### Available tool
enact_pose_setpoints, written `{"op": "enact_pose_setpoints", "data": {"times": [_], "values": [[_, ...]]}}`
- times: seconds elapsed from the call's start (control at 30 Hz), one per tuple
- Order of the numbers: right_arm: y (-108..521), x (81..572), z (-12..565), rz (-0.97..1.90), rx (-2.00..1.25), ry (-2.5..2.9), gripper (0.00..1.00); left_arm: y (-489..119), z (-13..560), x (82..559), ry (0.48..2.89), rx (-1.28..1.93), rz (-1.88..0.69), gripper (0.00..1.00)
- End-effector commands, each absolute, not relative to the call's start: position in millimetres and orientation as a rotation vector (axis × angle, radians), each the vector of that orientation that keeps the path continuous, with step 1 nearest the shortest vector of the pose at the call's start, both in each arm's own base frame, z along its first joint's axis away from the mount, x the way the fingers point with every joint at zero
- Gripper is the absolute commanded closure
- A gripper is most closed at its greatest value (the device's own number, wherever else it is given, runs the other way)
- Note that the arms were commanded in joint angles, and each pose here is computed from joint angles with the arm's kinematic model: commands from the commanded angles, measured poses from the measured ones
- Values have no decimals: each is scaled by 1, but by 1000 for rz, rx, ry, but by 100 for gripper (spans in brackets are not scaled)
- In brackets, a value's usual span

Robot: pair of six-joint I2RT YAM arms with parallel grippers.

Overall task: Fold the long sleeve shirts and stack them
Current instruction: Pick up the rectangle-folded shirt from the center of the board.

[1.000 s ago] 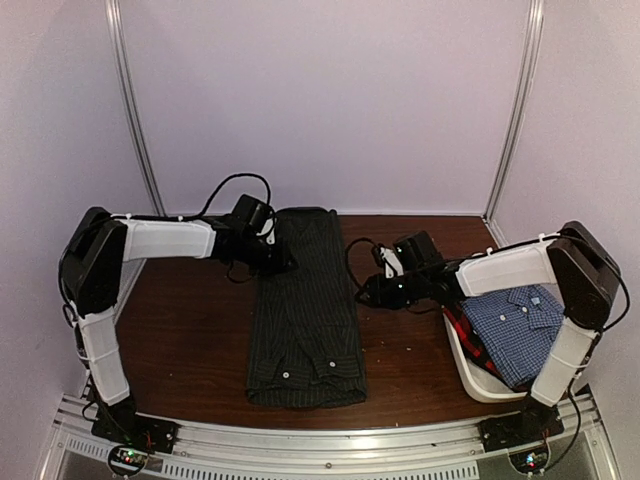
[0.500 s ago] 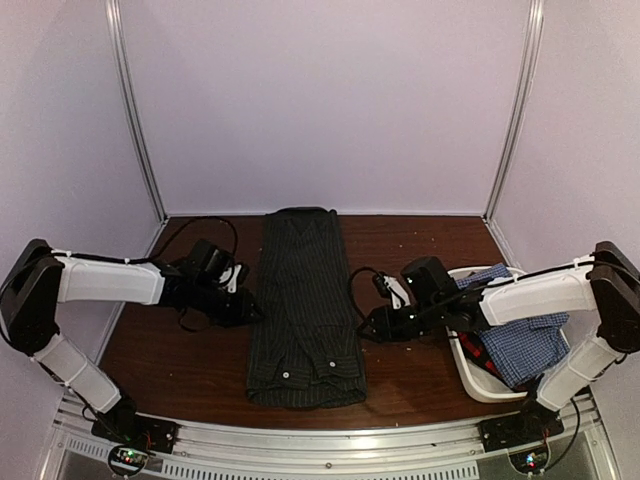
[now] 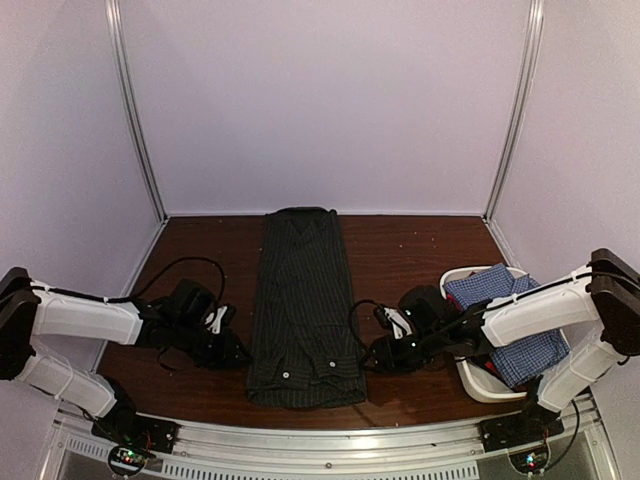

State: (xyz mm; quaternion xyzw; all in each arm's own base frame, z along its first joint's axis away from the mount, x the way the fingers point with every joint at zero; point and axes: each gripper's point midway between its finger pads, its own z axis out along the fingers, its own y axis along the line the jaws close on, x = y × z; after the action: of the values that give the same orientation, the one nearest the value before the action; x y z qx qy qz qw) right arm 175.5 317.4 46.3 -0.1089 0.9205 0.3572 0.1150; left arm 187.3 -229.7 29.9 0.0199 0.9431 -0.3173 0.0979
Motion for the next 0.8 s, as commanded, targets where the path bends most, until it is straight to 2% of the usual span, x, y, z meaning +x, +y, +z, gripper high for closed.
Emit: {"op": "enact_pose_setpoints", "data": {"times": [0.0,0.37,0.77], "values": [[320,168,41,1075,-285,2719,49,-246,36,177,2757,76,-1045,64],[329,160,31,1127,-297,2722,50,-254,24,164,2801,79,-1062,63],[336,159,32,1204,-294,2694,57,-266,19,152,2849,65,-1113,65]]}}
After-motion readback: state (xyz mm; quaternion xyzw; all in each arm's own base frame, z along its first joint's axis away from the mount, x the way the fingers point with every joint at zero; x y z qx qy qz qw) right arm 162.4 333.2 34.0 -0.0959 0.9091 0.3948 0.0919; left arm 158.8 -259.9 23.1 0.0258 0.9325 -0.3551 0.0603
